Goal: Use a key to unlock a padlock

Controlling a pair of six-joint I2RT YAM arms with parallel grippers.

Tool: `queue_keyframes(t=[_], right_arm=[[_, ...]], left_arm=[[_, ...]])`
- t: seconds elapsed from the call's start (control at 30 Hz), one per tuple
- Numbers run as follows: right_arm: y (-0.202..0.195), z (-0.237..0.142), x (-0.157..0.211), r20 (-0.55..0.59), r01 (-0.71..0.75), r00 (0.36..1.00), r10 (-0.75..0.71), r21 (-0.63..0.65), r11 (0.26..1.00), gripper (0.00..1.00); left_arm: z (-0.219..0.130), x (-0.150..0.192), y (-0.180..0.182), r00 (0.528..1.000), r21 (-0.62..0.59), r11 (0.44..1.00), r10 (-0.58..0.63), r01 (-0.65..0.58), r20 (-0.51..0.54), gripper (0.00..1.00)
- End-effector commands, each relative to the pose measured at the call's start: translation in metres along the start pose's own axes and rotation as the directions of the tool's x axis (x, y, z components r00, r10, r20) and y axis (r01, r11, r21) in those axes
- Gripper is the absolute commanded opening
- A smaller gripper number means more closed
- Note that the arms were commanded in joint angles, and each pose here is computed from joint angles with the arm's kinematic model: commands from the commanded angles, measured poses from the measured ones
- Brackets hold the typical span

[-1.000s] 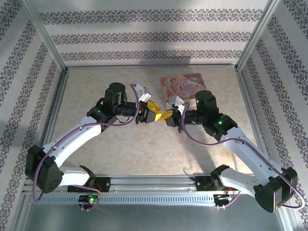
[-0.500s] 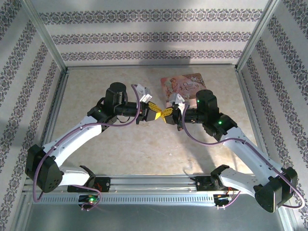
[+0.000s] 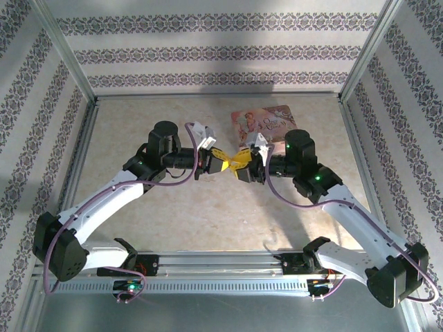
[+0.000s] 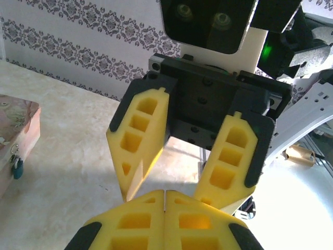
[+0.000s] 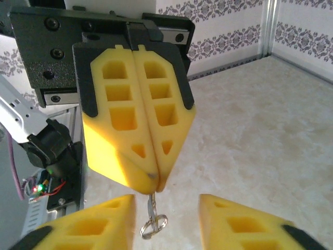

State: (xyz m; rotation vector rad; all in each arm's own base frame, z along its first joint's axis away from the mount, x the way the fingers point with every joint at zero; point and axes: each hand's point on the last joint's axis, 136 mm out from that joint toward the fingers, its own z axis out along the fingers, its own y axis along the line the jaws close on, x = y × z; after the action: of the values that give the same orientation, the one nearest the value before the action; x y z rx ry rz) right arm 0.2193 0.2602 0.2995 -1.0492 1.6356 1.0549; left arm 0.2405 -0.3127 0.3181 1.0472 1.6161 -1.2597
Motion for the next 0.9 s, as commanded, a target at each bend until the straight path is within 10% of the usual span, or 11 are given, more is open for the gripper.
queue_keyframes(t=[0.0, 0.47, 0.87], right_arm=[[0.003, -0.008, -0.008, 0.057, -0.01, 0.998, 0.009, 0.01, 1.0, 0.43], [0.011, -0.004, -0.002, 0.139, -0.278, 0.946, 0.294, -0.12, 0.953, 0.57], [0.009, 0.005, -0.001, 0.124, -0.322, 0.931, 0.344, -0.17, 0.931, 0.45]], left_arm=[[-0.002, -0.013, -0.011, 0.997, 0.002, 0.998, 0.06, -0.06, 0.042, 0.0], [-0.003, -0.014, -0.005, 0.997, -0.037, 0.997, 0.064, -0.063, 0.041, 0.0], [-0.003, -0.012, -0.003, 0.998, -0.043, 0.997, 0.058, -0.057, 0.036, 0.0]])
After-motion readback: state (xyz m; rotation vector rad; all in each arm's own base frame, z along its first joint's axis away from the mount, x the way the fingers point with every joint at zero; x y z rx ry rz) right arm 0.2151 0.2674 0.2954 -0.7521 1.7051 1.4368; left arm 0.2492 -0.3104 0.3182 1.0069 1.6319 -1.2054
